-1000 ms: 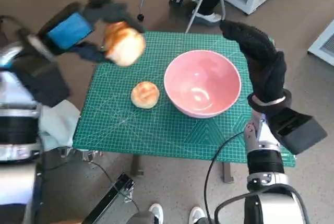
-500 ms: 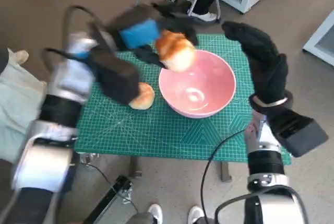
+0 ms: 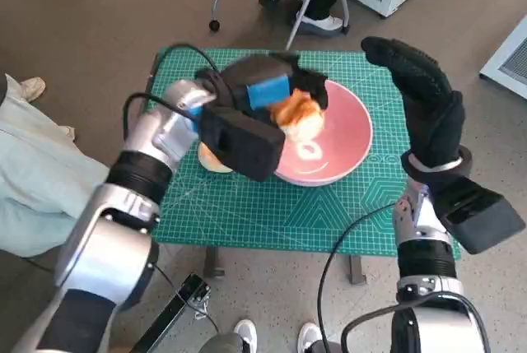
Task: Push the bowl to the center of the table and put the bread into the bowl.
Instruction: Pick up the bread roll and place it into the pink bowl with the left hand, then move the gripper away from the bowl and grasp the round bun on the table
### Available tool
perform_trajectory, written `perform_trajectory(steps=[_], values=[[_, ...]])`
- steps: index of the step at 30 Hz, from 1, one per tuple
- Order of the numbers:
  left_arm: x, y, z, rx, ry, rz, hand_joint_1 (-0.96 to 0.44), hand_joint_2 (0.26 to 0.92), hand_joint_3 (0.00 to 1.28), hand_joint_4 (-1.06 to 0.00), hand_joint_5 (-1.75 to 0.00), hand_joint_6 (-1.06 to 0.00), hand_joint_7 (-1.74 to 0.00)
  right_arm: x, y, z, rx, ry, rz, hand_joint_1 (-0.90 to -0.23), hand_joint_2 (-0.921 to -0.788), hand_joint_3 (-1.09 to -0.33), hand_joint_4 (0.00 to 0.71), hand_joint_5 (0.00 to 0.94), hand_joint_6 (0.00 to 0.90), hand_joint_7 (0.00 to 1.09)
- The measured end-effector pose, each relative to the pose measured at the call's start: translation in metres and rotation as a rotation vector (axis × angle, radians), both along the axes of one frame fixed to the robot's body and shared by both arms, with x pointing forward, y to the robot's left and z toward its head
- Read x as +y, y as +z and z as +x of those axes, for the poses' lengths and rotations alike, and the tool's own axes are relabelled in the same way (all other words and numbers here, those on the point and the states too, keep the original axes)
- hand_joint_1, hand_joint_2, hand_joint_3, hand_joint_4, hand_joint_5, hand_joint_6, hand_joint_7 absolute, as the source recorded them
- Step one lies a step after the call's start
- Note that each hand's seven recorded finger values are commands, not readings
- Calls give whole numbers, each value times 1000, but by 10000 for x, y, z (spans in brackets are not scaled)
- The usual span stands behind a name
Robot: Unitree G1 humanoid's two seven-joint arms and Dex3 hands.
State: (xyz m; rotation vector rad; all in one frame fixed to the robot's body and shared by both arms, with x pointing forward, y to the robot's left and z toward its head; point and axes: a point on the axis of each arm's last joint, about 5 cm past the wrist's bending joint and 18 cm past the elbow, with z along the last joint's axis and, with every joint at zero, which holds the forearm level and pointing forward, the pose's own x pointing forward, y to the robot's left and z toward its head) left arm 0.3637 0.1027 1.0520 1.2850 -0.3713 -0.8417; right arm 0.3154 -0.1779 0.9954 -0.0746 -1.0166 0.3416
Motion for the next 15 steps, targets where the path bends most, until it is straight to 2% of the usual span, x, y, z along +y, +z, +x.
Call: perform_trajectory(steps=[6,10,12,15], values=[[37,21,17,84,21,18,-153,756,76,-2,-9,-2,-454,-9,-5,-4,0,-8,6,-599,-921,-677,358,1,19,806],[98,67,12,63,17,-19,-158,765,69,-1,-2,-2,-467,-10,-5,-5,-2,-11,9,-594,-921,-677,358,1,18,806],[139,91,4,27,15,-27,-148,775,52,-9,-2,-33,-426,-13,-4,-6,-4,-13,10,-595,-921,-677,358,1,18,805],[216,126,-8,-26,21,-35,-115,793,24,-37,-2,-141,-272,-14,-4,-7,-5,-15,11,-597,-921,-675,358,1,17,805]])
